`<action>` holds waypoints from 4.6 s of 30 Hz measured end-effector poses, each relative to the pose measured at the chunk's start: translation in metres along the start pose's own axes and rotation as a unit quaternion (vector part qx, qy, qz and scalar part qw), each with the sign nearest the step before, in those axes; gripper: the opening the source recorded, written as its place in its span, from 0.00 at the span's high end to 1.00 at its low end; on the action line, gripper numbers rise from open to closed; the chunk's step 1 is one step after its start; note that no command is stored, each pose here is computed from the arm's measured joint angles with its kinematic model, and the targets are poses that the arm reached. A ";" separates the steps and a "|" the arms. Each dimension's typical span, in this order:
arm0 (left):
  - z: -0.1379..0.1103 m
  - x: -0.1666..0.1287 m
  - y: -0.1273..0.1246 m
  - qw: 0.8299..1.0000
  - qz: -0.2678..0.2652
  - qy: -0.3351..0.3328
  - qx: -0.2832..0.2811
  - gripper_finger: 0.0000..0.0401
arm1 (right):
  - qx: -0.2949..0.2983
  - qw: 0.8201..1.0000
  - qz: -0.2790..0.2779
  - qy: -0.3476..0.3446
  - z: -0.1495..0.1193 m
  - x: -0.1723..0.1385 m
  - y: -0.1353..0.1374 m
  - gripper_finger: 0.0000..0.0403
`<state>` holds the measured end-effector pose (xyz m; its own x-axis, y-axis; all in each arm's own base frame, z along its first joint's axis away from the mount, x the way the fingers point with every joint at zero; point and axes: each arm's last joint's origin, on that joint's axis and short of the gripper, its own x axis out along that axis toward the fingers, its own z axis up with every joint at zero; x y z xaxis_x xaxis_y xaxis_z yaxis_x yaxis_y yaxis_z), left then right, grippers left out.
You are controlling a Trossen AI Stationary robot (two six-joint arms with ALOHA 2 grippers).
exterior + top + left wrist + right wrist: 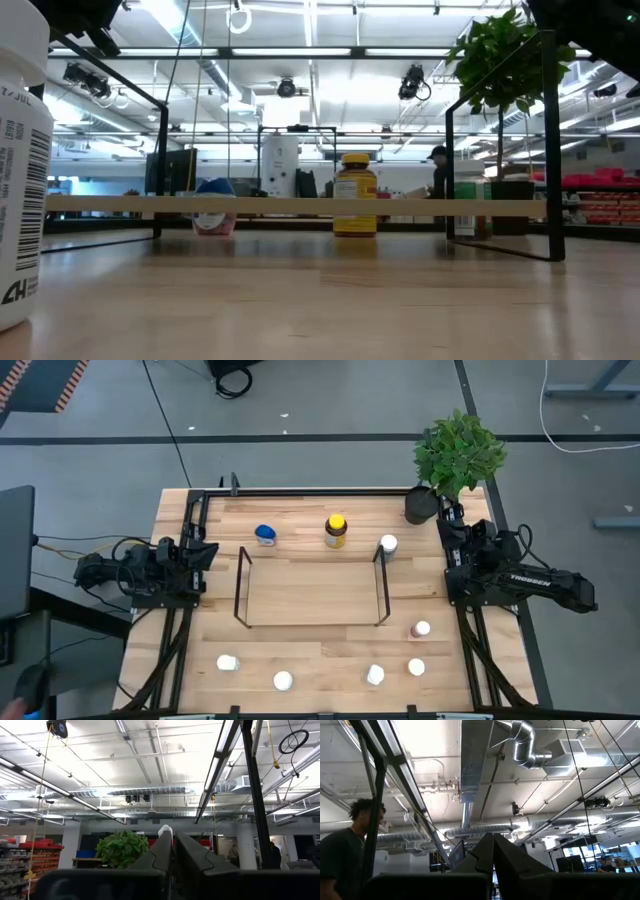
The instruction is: Pick and place medicine bottles onto shelf by color
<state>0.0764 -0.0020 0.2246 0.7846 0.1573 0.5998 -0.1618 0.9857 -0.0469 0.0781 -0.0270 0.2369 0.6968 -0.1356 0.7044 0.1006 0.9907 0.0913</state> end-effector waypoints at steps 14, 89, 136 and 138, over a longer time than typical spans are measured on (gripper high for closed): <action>0.000 0.000 0.000 1.000 0.000 0.000 0.000 0.93 | 0.000 1.000 0.000 0.000 0.000 0.000 0.000 0.96; 0.016 0.000 0.004 0.996 0.032 -0.064 -0.057 0.93 | 0.000 1.000 0.000 0.000 0.000 0.000 0.000 0.96; 0.198 0.117 0.000 0.978 0.063 0.068 -0.184 0.92 | 0.159 0.954 0.012 0.255 0.056 0.273 0.010 0.96; 0.198 0.117 0.000 0.981 0.062 0.071 -0.169 0.93 | 0.155 0.937 -0.005 0.313 0.051 0.275 0.004 0.96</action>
<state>0.0496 0.0045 0.4528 0.8504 0.2613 0.4568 -0.0732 0.9183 -0.3890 0.2339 -0.0601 0.4673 0.9867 -0.0272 0.1604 -0.0335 0.9308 0.3639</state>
